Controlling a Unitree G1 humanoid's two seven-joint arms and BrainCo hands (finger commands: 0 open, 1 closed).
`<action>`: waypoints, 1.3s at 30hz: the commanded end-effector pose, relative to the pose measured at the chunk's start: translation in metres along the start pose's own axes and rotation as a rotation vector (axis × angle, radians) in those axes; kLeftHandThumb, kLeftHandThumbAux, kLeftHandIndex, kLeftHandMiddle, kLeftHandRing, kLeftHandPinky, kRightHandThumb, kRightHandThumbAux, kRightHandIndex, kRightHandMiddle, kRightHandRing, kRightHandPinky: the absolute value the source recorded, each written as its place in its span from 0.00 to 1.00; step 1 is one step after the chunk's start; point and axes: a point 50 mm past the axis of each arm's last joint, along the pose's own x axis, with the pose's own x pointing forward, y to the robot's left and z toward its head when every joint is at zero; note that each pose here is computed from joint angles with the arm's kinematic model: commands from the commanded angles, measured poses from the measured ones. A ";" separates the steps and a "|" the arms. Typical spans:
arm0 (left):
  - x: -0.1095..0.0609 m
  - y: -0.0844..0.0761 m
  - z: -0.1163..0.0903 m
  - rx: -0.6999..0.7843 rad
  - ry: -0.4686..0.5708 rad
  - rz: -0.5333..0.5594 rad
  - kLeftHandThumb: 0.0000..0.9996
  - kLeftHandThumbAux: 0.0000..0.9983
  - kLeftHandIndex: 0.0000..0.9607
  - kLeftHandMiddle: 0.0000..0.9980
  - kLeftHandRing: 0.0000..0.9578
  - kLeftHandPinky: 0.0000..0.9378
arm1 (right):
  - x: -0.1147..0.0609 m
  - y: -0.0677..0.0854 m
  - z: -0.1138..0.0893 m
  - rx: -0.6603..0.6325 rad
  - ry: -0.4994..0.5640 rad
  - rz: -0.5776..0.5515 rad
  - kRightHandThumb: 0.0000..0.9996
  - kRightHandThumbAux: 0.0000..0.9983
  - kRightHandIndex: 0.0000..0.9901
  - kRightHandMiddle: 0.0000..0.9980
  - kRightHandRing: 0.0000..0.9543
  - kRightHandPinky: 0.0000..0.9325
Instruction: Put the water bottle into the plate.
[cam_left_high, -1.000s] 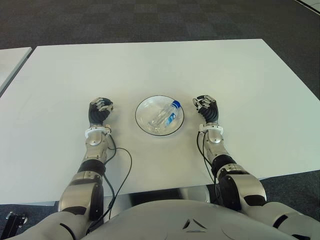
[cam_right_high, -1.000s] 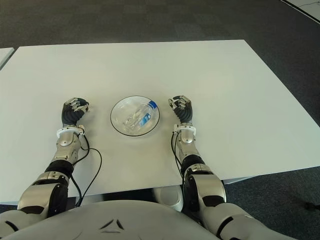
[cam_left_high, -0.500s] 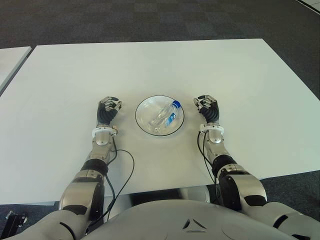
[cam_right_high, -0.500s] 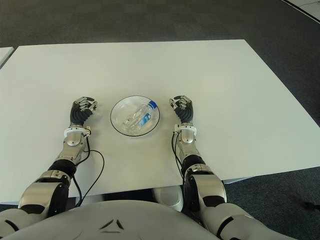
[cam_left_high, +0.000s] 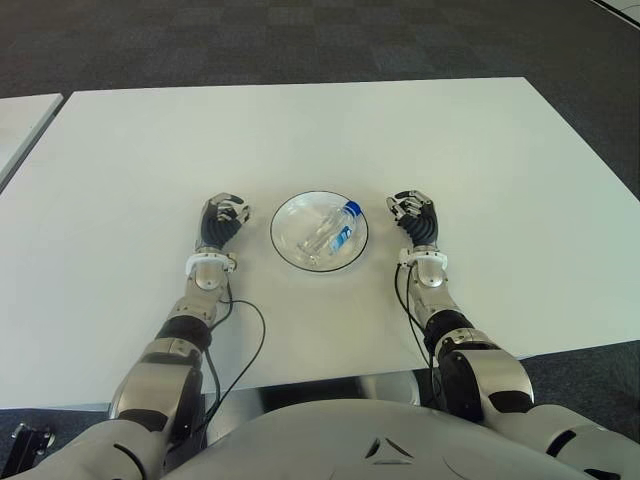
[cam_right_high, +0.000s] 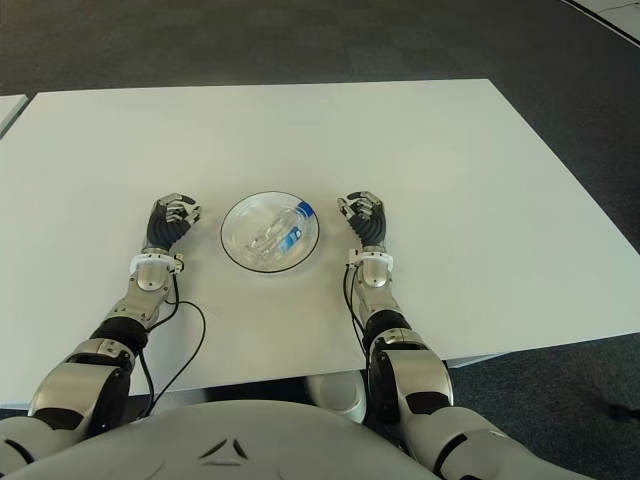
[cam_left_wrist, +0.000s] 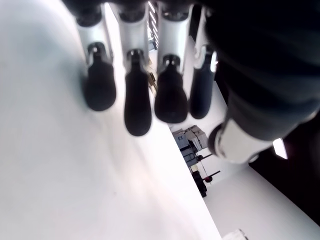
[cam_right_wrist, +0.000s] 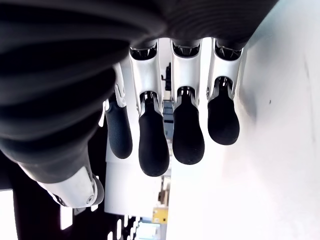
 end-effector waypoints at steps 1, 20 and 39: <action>-0.018 -0.014 -0.023 0.047 0.108 -0.072 0.71 0.72 0.46 0.78 0.82 0.84 | -0.007 0.000 -0.011 -0.001 0.060 0.002 0.71 0.73 0.44 0.69 0.73 0.74; -0.023 -0.024 -0.021 0.012 0.111 -0.101 0.71 0.72 0.46 0.77 0.80 0.80 | -0.007 -0.001 -0.012 0.001 0.066 0.006 0.71 0.73 0.44 0.70 0.73 0.75; -0.025 -0.024 -0.019 -0.043 0.114 -0.071 0.71 0.72 0.46 0.77 0.80 0.82 | -0.007 0.000 -0.013 -0.014 0.083 0.033 0.71 0.73 0.44 0.70 0.73 0.75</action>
